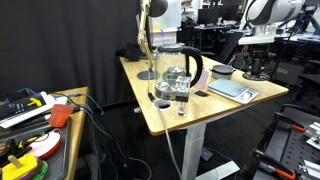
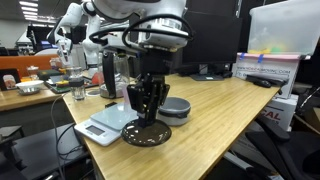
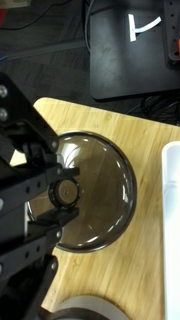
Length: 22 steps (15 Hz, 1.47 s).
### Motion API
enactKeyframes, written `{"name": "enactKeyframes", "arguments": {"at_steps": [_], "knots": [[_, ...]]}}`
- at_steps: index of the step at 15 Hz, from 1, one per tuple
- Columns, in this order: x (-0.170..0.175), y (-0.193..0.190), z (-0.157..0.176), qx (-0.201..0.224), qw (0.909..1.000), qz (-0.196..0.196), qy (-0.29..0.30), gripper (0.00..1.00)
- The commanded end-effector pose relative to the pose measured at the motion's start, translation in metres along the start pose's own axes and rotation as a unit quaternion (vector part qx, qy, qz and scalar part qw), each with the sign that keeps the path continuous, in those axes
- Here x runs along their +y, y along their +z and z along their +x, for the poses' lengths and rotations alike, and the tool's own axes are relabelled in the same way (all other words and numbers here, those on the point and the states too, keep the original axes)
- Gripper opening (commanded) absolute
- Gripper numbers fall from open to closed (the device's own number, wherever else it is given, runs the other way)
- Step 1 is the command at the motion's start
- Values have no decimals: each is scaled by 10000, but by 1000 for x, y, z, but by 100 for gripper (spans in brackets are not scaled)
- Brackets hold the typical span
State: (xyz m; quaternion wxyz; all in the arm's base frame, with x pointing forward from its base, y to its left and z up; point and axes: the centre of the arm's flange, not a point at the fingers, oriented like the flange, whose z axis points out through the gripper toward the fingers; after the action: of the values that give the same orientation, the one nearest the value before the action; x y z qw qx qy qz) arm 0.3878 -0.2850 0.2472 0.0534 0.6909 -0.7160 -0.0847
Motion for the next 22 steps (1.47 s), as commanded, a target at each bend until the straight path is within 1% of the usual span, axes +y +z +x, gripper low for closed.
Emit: {"name": "enactKeyframes", "arguments": {"at_steps": [1,3,4,6,9,11,13,14,16,17,18,19,20,22], "knots": [[-28,4,7,2,9999,2,-134,8],[-37,1,9,54,9998,7,-191,8],[-39,-1,10,70,9998,22,-211,57],[-40,-7,11,108,9995,82,-286,66],[-35,-26,10,92,9985,193,-503,87],[-27,-52,10,12,9964,379,-765,100],[-16,-86,14,64,9926,573,-1073,100],[-7,-109,17,178,9901,624,-1248,100],[11,-146,26,298,9820,644,-1750,100],[22,-162,32,253,9755,666,-2082,100],[11,-147,27,324,9837,754,-1602,100],[22,-161,30,303,9801,794,-1794,100],[27,-166,30,295,9781,817,-1889,100],[25,-162,28,267,9772,764,-1962,100]]}}
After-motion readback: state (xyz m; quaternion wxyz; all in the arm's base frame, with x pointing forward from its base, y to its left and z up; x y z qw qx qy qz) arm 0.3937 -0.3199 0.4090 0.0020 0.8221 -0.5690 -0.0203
